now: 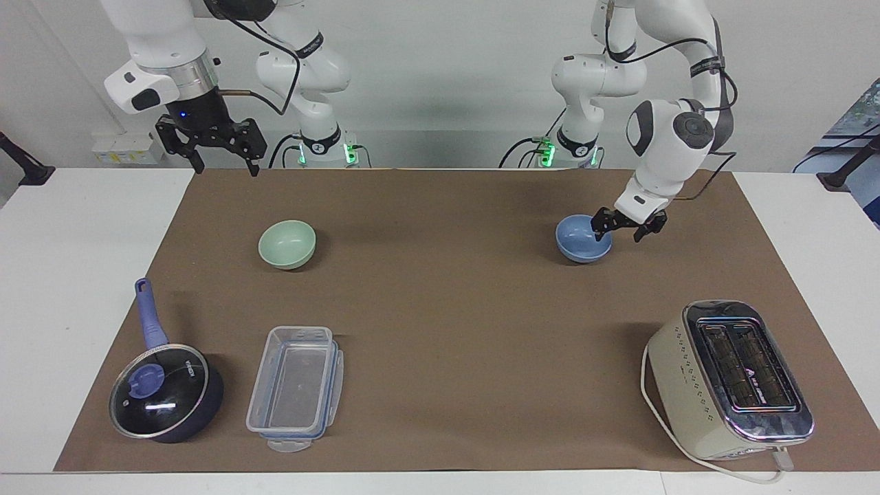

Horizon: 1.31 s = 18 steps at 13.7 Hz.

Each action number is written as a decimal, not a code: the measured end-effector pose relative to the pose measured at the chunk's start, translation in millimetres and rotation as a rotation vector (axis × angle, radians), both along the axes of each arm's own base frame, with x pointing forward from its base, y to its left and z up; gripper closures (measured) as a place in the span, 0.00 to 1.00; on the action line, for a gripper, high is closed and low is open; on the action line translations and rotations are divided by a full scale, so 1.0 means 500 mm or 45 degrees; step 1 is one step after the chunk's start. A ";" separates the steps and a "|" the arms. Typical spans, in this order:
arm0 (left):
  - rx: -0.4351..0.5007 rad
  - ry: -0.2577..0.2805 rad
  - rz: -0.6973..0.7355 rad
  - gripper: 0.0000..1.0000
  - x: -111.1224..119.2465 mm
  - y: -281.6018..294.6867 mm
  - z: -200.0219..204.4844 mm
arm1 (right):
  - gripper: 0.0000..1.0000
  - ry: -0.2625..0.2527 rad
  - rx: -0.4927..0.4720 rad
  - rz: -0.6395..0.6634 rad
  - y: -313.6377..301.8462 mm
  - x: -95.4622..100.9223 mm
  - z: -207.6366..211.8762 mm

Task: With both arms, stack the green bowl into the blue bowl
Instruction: 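Reach the left gripper toward the rim of the blue bowl, then close the left gripper on the blue bowl rim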

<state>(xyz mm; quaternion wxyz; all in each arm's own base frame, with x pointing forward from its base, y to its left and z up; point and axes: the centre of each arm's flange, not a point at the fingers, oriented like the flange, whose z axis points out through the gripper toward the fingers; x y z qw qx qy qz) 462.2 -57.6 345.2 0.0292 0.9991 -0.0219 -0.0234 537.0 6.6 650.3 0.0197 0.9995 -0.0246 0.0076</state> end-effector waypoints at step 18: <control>-0.069 0.004 0.001 0.95 0.065 -0.021 0.156 | 0.00 0.000 0.000 0.000 0.000 0.000 0.000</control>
